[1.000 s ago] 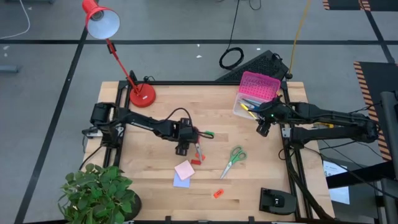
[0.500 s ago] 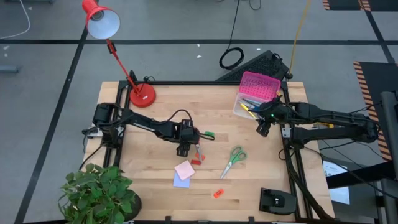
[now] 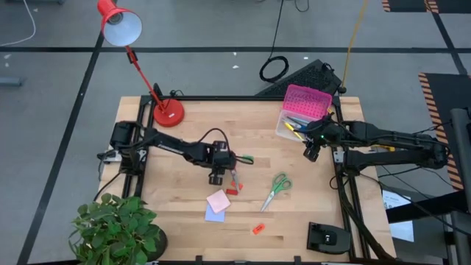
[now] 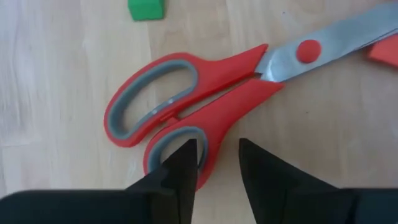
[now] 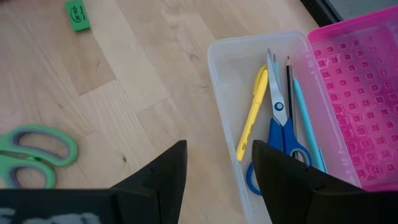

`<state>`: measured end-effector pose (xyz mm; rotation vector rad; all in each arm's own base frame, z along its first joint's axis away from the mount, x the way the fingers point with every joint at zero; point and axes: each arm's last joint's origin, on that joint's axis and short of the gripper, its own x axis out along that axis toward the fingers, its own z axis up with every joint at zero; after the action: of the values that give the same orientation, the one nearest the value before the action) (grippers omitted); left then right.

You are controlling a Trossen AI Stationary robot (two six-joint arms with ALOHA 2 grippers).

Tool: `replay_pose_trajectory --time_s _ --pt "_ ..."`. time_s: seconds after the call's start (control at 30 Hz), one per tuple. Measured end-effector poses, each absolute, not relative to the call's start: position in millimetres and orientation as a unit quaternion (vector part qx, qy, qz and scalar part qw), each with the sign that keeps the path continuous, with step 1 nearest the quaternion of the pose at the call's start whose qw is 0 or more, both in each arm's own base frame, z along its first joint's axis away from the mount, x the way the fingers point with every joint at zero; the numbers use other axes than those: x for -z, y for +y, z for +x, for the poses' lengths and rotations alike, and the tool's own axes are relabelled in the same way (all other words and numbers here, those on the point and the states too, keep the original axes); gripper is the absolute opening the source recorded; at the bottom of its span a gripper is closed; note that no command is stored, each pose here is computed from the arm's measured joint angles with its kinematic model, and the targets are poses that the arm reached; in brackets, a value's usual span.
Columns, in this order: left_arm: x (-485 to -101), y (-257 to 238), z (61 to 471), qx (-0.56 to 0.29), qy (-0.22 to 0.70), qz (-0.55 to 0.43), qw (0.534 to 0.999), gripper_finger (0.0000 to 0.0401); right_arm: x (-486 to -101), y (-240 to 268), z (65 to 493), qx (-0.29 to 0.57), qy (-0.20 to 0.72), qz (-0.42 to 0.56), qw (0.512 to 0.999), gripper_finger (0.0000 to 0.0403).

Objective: Pack school essentials
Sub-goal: Put the orange scissors into the supply box

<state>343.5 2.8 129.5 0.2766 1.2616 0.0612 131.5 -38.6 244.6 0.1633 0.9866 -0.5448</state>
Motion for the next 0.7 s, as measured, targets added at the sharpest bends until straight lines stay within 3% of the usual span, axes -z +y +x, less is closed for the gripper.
replay_pose_trajectory --time_s 0.4,0.7 --pt "-127.2 11.8 340.7 -0.015 0.597 0.107 0.795 0.0111 -244.6 -38.6 131.6 0.258 0.467 0.077 0.842 0.0173" --pt "-126.3 18.4 339.4 0.0 0.6 0.086 0.795 0.0016 -244.7 -38.6 131.6 0.257 0.467 0.078 0.842 0.0173"
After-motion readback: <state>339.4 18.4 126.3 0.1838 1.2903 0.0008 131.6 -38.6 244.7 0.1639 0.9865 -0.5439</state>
